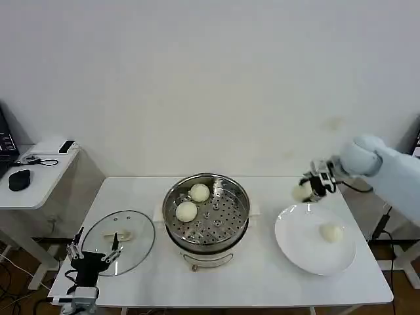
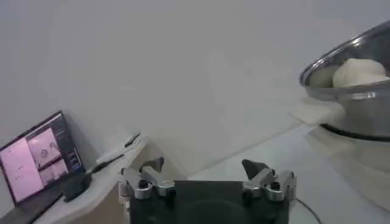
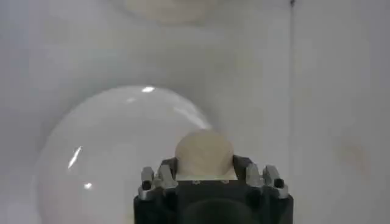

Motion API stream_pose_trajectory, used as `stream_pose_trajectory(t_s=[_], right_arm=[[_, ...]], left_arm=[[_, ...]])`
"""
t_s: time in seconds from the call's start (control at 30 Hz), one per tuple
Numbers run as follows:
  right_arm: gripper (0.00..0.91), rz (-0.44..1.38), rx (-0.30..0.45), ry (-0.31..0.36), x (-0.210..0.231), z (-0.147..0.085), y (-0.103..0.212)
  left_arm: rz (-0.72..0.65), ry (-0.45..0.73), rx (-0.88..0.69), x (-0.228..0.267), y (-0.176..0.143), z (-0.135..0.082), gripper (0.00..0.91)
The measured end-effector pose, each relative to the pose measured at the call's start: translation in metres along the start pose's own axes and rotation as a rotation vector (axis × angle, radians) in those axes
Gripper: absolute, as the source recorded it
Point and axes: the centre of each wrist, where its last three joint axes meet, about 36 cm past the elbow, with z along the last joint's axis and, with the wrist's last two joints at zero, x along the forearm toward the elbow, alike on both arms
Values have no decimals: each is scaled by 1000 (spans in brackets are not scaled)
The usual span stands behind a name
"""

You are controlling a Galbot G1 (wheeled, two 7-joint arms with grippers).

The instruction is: Take steamed baozi put them in steamer then cover it.

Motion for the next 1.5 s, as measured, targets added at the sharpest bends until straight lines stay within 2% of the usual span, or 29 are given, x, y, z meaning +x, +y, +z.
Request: stream_pose_trajectory(t_s=[0.17, 0.33, 0.53, 0.77, 1.03, 1.27, 1.5], right_arm=[[625, 6, 120, -51, 9, -55, -23], [625, -13, 247, -92, 4, -111, -33], [625, -73, 399, -131, -17, -172, -27], [625, -139, 521, -158, -45, -218, -12], [635, -200, 651, -176, -67, -251, 9], [635, -250, 718, -182, -82, -260, 24], [635, -273, 754, -200, -88, -269, 33]], left_arm=[[-12, 11, -2, 0, 3, 3, 907], [-26, 19, 5, 3, 7, 4, 907], [-41, 25, 7, 5, 12, 4, 907], [-53, 28, 15, 5, 14, 4, 907], [-65, 32, 18, 5, 18, 5, 907], [-69, 37, 21, 4, 17, 8, 907], [-72, 38, 19, 4, 18, 8, 907]])
